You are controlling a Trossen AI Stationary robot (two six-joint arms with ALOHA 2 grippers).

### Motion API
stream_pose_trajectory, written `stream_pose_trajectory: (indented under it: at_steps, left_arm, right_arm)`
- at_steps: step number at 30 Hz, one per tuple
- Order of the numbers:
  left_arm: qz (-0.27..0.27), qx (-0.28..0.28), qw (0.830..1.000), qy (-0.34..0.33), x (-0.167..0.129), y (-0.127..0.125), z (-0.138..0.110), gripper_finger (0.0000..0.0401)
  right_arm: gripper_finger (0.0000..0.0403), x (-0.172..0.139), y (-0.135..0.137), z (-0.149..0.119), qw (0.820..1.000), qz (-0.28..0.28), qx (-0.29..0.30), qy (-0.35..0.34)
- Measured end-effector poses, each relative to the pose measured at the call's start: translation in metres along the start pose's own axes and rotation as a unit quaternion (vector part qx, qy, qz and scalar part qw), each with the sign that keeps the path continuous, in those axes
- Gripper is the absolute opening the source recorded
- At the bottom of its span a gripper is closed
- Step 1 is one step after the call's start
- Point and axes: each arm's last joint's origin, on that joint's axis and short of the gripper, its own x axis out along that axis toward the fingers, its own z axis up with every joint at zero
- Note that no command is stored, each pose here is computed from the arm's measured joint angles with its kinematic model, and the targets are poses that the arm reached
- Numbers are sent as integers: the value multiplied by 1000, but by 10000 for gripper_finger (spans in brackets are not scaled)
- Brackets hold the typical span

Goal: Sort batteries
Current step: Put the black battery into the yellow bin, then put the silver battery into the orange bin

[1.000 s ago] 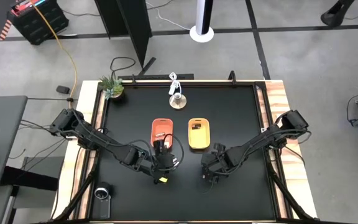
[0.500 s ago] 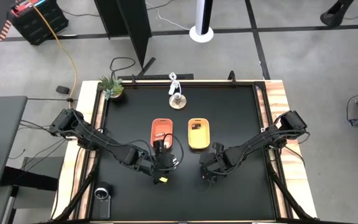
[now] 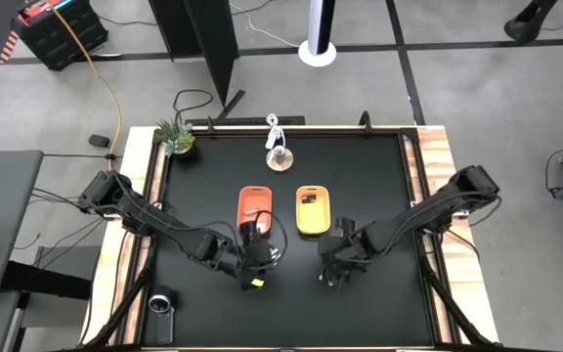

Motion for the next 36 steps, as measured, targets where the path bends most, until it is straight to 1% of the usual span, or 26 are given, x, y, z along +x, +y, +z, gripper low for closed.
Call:
stream_pose_trajectory:
  at_steps: [2, 4, 7, 9, 12, 16, 19, 23, 28, 30, 33, 36]
  left_arm:
    - [1, -11, 1000, 5, 0, 0, -1, 157]
    - [2, -17, 1000, 8, 0, 0, -2, 157]
    - [0, -7, 1000, 7, -1, -2, -2, 157]
    - [-3, 2, 1000, 6, -3, -4, -3, 157]
    - [-8, 8, 1000, 5, -5, -7, -4, 157]
    - [-12, -10, 1000, 2, -7, -11, -5, 157]
    - [-11, -24, 1000, -1, -5, -14, -7, 157]
    - [-15, -21, 1000, 13, 11, -23, -16, 157]
    - [-18, -38, 999, 20, 26, -28, -22, 157]
    - [-15, -52, 998, 22, 29, -27, -23, 157]
    - [-22, -72, 997, 21, 30, -26, -22, 157]
    - [-28, -80, 996, 21, 31, -26, -21, 157]
  right_arm:
    - [30, -17, -5, 11, 999, -8, -15, -42]
    - [30, -29, -15, 22, 996, -31, -28, -76]
    - [32, -34, -36, 36, 992, -70, -38, -94]
    - [33, -30, -52, 44, 991, -88, -42, -89]
    - [34, -14, -71, 50, 990, -112, -57, -61]
    - [41, 11, -86, 53, 988, -129, -77, -16]
    - [65, 27, -91, 54, 986, -137, -89, 6]
    - [121, 39, -93, 55, 985, -140, -98, 13]
    - [195, 37, -92, 56, 985, -140, -101, 8]
    - [215, 31, -90, 56, 985, -139, -102, 0]
    - [230, 18, -87, 57, 985, -137, -102, -21]
    - [231, 8, -81, 56, 986, -129, -99, -39]
